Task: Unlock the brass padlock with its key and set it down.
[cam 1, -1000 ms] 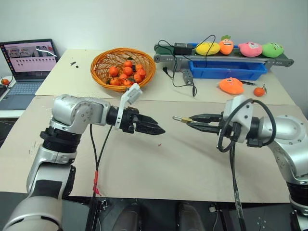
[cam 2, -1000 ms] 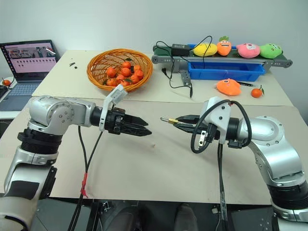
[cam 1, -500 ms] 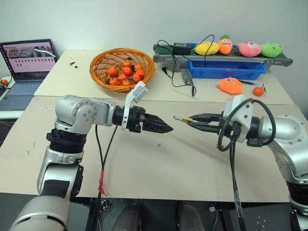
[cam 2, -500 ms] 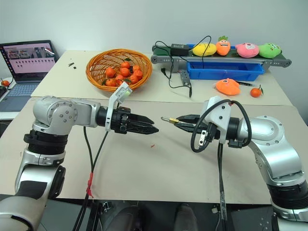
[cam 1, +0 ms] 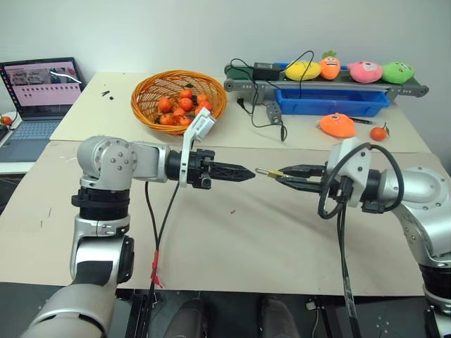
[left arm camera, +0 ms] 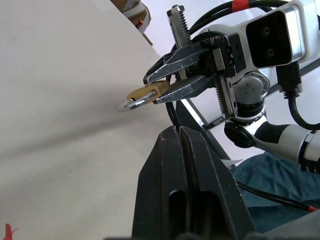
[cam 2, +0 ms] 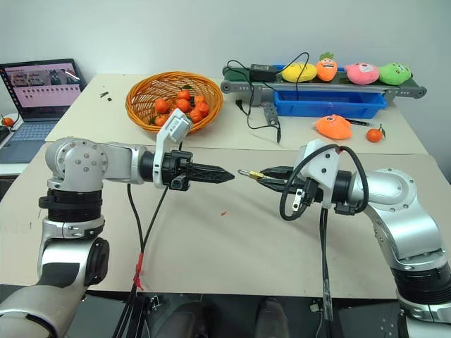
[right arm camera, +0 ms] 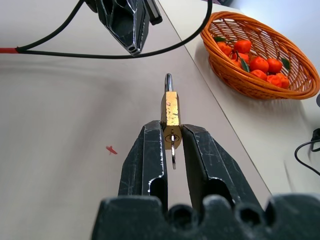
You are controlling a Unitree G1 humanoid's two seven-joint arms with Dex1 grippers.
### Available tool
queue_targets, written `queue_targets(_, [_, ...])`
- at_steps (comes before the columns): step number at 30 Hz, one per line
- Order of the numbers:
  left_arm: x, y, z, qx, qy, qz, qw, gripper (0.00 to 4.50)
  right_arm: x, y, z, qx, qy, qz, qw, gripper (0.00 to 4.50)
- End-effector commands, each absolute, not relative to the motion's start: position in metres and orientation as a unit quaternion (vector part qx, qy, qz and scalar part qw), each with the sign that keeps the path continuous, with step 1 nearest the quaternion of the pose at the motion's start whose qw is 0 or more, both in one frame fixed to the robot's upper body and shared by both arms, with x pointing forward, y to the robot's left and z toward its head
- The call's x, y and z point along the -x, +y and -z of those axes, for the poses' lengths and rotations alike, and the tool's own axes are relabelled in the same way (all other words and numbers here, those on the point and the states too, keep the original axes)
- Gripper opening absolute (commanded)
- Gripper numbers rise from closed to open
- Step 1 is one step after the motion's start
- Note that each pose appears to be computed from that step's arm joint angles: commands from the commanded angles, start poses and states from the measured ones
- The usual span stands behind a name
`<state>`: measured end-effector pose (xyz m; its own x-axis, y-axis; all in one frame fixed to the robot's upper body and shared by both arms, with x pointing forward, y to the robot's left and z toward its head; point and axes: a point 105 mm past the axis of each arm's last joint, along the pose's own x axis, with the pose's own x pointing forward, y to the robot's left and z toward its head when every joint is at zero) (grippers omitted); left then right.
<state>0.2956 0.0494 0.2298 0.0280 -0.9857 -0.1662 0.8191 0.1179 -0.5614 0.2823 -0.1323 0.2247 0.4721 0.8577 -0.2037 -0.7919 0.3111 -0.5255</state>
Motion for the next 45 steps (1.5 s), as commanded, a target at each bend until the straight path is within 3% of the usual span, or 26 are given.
queue_targets(1, [-0.285,0.046,-0.237,0.152,0.254,0.667,0.684,0.04,-0.280,-0.132,-0.241,0.307,-0.090,-0.505,0.802,0.21])
queue_targets(45, [-0.296,0.039,-0.235,0.142,0.245,0.665,0.691,0.04,-0.251,-0.123,-0.247,0.279,-0.078,-0.532,0.796,0.21])
